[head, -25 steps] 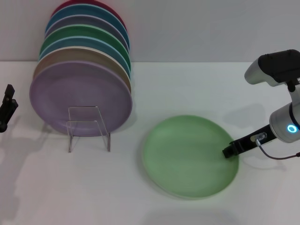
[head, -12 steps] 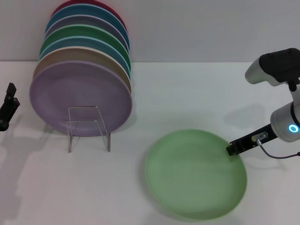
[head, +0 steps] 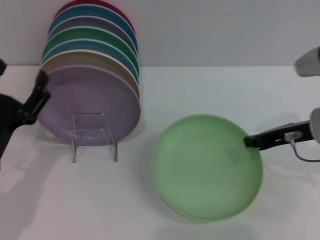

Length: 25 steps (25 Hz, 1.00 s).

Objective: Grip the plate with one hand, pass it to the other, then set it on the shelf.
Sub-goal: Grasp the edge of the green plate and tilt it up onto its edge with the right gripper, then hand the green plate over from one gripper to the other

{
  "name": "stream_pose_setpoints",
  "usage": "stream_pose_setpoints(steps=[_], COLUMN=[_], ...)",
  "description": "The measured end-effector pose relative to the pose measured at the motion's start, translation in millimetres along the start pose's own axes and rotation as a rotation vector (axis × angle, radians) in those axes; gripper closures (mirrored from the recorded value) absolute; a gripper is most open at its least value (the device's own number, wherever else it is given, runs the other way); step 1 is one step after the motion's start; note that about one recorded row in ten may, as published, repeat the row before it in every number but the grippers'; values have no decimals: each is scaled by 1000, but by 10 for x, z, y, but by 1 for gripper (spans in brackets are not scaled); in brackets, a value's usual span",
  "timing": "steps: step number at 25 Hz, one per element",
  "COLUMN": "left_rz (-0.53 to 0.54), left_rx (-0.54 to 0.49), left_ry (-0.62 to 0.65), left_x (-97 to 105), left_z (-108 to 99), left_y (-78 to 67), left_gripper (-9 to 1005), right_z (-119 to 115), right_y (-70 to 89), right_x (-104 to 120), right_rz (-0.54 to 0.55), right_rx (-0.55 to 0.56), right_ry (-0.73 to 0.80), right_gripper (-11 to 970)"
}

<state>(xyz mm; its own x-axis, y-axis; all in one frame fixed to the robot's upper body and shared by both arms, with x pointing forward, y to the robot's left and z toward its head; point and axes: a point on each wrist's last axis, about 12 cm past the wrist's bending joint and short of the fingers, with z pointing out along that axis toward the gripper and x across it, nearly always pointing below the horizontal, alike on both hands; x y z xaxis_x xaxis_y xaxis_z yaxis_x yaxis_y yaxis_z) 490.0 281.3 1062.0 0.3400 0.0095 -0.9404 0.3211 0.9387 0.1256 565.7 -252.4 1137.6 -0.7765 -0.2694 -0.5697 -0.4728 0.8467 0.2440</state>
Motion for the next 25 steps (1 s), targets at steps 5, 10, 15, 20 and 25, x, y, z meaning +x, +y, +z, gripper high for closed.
stream_pose_setpoints(steps=[5, 10, 15, 20, 25], left_rz=[-33, -9, 88, 100, 87], left_rx=[117, 254, 337, 449, 524], left_ry=[121, 293, 458, 510, 523], left_x=[-504, -1224, -1587, -1743, -1739], left_z=[362, 770, 1076, 1312, 1407], left_y=[-95, -379, -694, -842, -812], left_gripper=[142, 141, 141, 142, 142], right_z=[-155, -271, -352, -342, -303], right_y=[-88, -152, -186, -231, -261], right_x=[149, 271, 332, 401, 407], right_rz=[-14, -79, -200, -283, -334], right_rx=[-10, -3, 25, 37, 42], right_ry=[-137, -301, -472, -589, -616], right_gripper=[930, 922, 914, 906, 897])
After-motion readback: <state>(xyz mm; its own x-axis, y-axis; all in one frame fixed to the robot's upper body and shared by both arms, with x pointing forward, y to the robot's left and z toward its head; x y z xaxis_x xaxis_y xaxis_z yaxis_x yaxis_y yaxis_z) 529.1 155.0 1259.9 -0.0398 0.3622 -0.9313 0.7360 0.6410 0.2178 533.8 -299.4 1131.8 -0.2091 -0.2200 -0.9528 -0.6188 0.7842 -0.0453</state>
